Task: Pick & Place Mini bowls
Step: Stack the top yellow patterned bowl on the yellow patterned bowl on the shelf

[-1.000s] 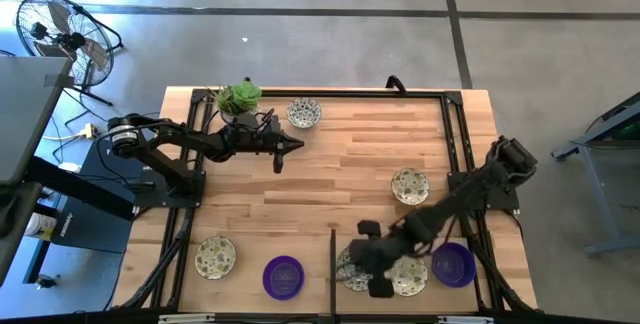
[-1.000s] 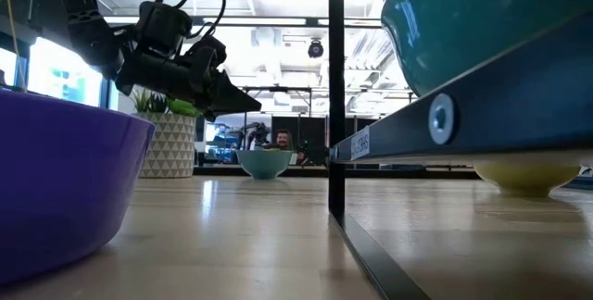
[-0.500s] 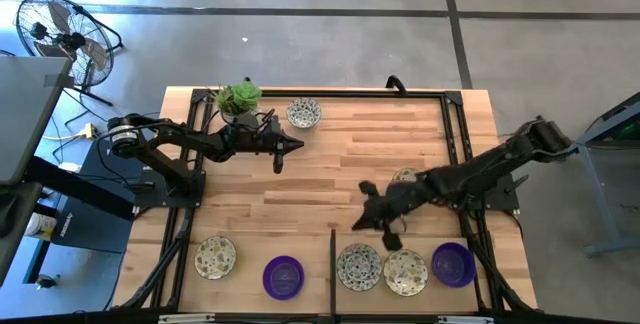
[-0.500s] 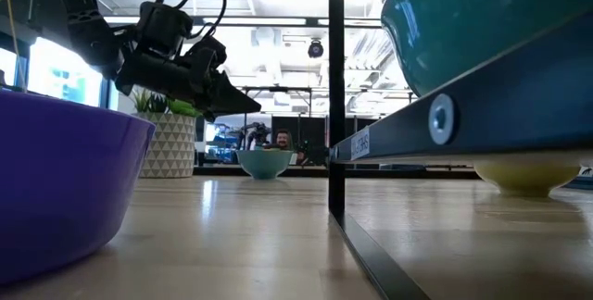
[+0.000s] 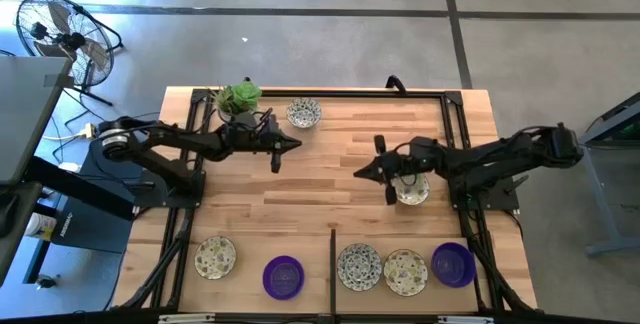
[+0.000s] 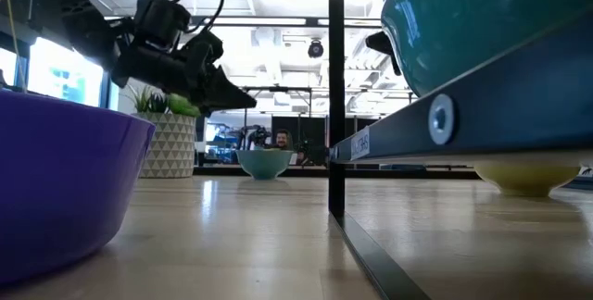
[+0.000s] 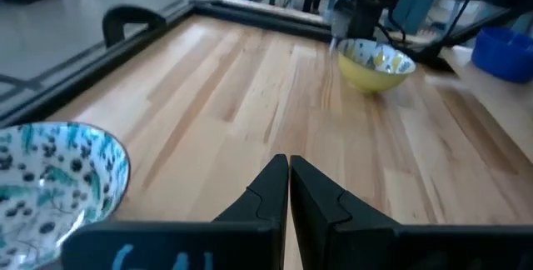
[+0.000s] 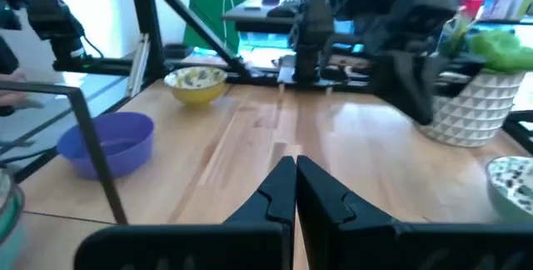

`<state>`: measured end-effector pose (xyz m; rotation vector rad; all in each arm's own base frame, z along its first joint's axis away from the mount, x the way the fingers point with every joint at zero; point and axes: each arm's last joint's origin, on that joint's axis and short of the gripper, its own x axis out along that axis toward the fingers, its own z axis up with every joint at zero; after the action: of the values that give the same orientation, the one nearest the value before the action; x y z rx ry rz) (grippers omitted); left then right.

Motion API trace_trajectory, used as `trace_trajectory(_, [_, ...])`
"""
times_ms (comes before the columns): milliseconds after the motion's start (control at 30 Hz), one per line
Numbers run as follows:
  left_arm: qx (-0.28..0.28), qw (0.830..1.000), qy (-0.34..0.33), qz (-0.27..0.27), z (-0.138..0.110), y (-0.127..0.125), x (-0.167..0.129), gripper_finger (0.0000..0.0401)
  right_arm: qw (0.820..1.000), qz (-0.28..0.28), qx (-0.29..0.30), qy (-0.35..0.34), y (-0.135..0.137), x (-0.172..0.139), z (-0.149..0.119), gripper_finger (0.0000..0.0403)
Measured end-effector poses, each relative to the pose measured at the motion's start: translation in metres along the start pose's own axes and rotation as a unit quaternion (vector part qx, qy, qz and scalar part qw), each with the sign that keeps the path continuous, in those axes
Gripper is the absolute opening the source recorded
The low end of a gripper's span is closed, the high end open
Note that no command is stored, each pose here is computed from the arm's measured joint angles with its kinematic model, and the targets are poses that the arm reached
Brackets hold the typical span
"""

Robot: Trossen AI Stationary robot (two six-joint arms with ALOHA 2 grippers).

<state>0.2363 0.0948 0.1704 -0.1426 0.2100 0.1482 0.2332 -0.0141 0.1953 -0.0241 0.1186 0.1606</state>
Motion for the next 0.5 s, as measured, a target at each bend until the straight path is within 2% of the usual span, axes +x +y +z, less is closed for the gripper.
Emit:
trace_trajectory(167, [-0.001,1.000,0.008,0.009,0.008,-0.003,-0.010,0.0012,1.000,-0.001,-0.005,0.000,-0.008,-0.003,-0.002,0.0000])
trace_trajectory(333, [-0.004,1.000,0.015,0.005,0.011,-0.007,-0.015,0.0012,0.998,-0.061,-0.022,-0.007,-0.012,-0.004,0.000,0.0000])
trace_trajectory(500, [0.037,0.999,-0.007,-0.015,0.015,-0.024,-0.014,0.0012,0.996,-0.091,-0.020,0.008,-0.008,-0.006,0.001,0.0000])
